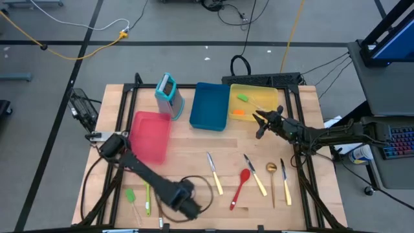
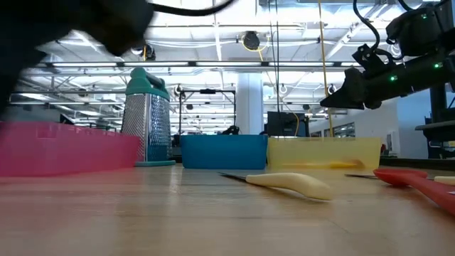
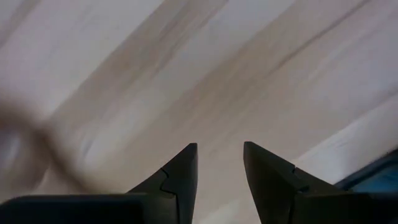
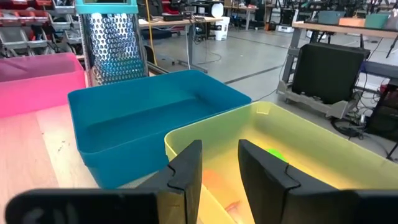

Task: Pick & Place Kitchen Items
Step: Put the green spatula into the yellow bin

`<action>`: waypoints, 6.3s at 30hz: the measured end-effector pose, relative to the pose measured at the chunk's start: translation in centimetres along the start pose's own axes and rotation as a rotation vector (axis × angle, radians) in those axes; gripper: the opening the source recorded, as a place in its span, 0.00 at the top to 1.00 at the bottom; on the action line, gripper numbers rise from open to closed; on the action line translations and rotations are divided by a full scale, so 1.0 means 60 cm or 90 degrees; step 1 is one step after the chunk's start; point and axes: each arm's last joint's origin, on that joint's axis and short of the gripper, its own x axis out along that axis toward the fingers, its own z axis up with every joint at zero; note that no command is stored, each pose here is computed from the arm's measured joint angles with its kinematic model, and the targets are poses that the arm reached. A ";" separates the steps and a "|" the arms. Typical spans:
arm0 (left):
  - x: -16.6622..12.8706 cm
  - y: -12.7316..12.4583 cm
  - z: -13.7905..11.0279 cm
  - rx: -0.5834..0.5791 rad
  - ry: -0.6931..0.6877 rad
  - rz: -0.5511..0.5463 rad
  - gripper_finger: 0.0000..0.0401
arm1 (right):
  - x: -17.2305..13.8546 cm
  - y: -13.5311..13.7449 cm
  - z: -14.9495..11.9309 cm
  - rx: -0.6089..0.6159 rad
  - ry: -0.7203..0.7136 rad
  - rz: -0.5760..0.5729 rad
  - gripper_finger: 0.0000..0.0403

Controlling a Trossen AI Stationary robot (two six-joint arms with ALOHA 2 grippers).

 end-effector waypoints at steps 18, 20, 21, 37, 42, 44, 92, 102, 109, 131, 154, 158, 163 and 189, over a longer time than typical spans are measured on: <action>0.001 0.084 -0.201 -0.272 -0.016 0.293 0.67 | 0.000 0.000 -0.001 0.002 0.005 0.000 0.75; 0.002 0.090 -0.221 -0.284 -0.027 0.295 0.67 | 0.000 0.000 -0.001 0.002 0.005 0.000 0.75; 0.001 0.093 -0.231 -0.290 -0.031 0.291 0.67 | 0.000 0.000 -0.001 0.002 0.005 0.000 0.75; -0.083 0.144 -0.231 -0.255 -0.096 0.228 0.67 | 0.000 0.000 0.001 0.020 -0.003 0.001 0.75; -0.065 0.176 -0.220 -0.252 -0.071 0.189 0.67 | 0.000 0.000 0.001 0.019 -0.003 0.001 0.75; -0.055 0.193 -0.216 -0.250 -0.046 0.164 0.67 | 0.000 0.000 0.000 0.018 -0.001 0.000 0.75; 0.074 0.253 -0.190 -0.267 0.229 0.083 0.67 | -0.002 0.004 -0.012 -0.003 0.047 0.037 0.75; 0.089 0.241 -0.193 -0.204 0.146 -0.002 0.80 | -0.002 0.004 -0.012 -0.003 0.046 0.038 0.75; 0.089 0.240 -0.185 -0.205 0.124 -0.007 0.99 | -0.002 0.004 -0.011 0.000 0.042 0.038 0.75; 0.087 0.225 -0.115 -0.172 0.120 -0.015 0.98 | -0.001 0.005 -0.003 0.007 0.014 0.040 0.75; 0.008 0.211 -0.129 -0.162 0.091 0.140 0.95 | -0.001 0.005 -0.003 -0.009 0.012 0.039 0.75; 0.020 0.222 -0.137 -0.200 0.138 0.169 0.95 | -0.001 0.005 -0.004 -0.011 0.016 0.038 0.75; 0.040 0.228 -0.143 -0.210 0.213 0.163 0.88 | -0.001 0.005 -0.002 -0.007 0.011 0.039 0.75; 0.045 0.238 -0.104 -0.256 0.197 0.166 0.48 | -0.002 0.006 0.018 0.002 -0.065 0.043 0.75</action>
